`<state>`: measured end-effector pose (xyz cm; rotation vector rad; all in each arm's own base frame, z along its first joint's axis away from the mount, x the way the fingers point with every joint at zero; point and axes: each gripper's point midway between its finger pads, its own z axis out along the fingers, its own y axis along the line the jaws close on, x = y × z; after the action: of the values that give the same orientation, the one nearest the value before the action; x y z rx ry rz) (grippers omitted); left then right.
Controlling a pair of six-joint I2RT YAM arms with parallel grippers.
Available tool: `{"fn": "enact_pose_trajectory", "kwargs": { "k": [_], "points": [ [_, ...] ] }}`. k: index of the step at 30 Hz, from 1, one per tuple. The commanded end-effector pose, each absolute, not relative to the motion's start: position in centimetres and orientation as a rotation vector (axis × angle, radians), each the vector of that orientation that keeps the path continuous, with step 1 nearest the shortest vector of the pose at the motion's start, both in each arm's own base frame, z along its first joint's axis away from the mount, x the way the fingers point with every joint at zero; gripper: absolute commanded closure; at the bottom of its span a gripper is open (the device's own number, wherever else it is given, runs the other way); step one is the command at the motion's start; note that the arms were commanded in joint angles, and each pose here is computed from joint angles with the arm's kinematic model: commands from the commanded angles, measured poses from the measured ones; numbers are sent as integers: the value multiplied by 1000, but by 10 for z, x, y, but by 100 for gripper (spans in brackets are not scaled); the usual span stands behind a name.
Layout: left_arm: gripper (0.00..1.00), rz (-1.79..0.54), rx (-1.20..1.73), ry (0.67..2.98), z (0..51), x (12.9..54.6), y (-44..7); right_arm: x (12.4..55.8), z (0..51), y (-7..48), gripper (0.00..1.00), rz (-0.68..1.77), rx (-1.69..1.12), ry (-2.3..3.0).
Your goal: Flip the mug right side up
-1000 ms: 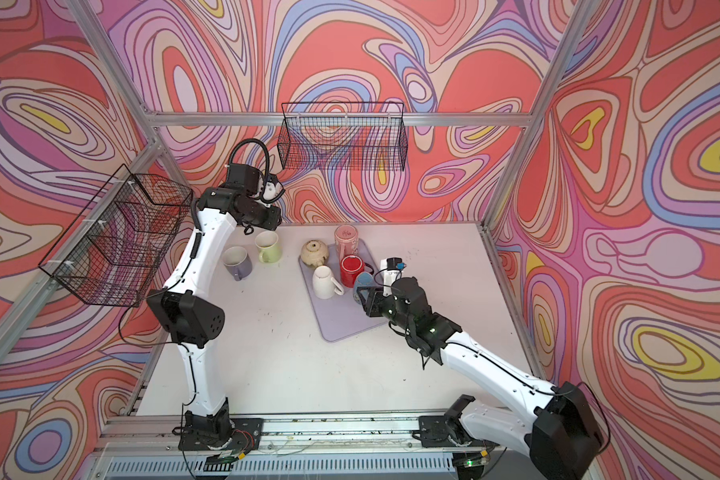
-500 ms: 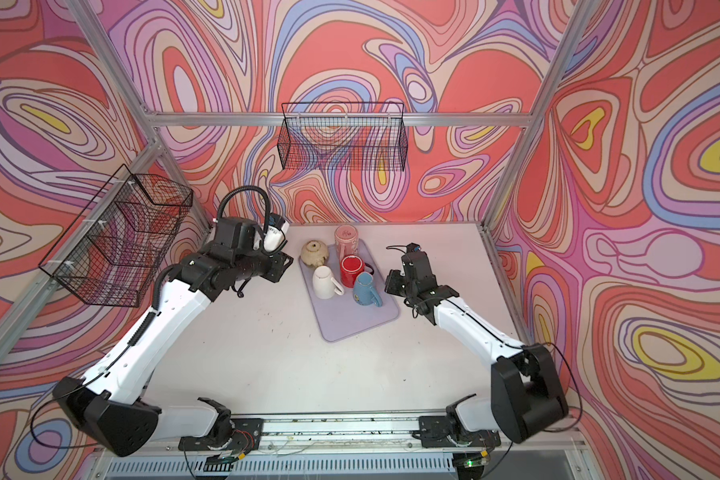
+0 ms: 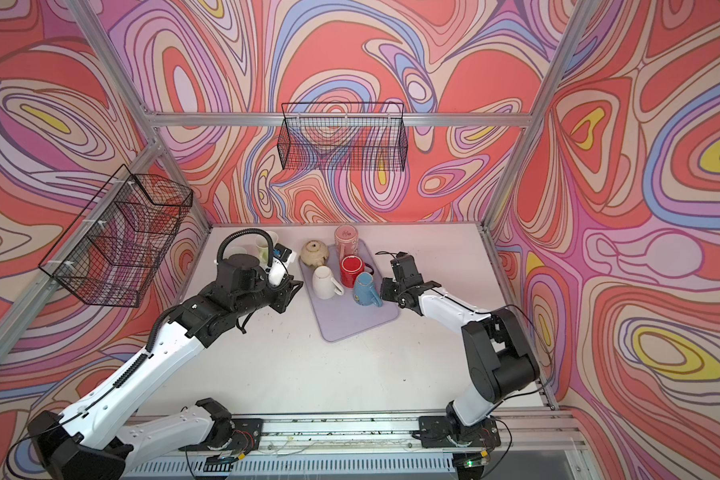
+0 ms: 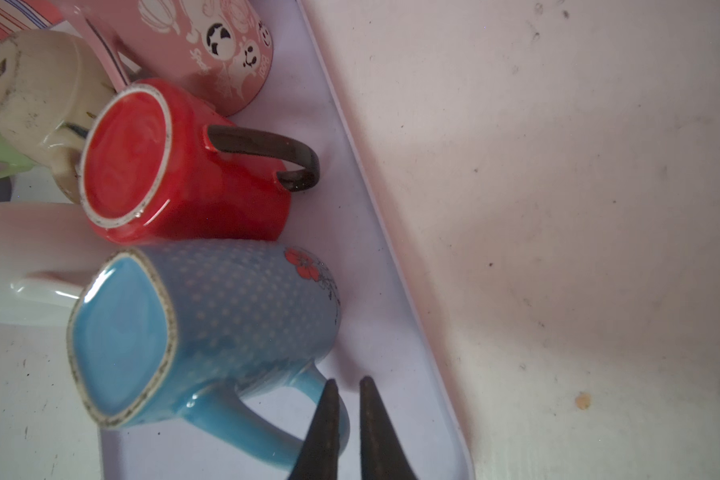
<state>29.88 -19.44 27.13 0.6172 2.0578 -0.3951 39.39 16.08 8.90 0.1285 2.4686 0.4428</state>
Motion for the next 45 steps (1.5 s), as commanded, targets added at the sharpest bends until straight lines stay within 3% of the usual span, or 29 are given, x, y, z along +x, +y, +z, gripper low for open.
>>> {"fn": "enact_pose_trajectory", "kwargs": {
  "k": [1, 18, 25, 31, 38, 45],
  "points": [
    [65, -407, 592, 2041, 277, 303, -196, 393, 74, 164, 88, 448, 115, 2477],
    [65, -394, 572, 2077, 267, 310, -197, 351, 63, 238, 87, 555, 10, 2491],
    [65, -276, 559, 2154, 236, 314, -205, 339, 78, 228, 84, 583, 78, 2457],
    [56, -252, 455, 2175, 203, 308, -241, 335, 102, 194, 81, 485, 85, 2434],
    [49, -137, 534, 2278, 174, 310, -291, 337, 127, 135, 56, 427, 187, 2362],
    [45, -173, 538, 2371, 139, 317, -322, 333, 136, 112, 51, 393, 230, 2323]
  ]
}}
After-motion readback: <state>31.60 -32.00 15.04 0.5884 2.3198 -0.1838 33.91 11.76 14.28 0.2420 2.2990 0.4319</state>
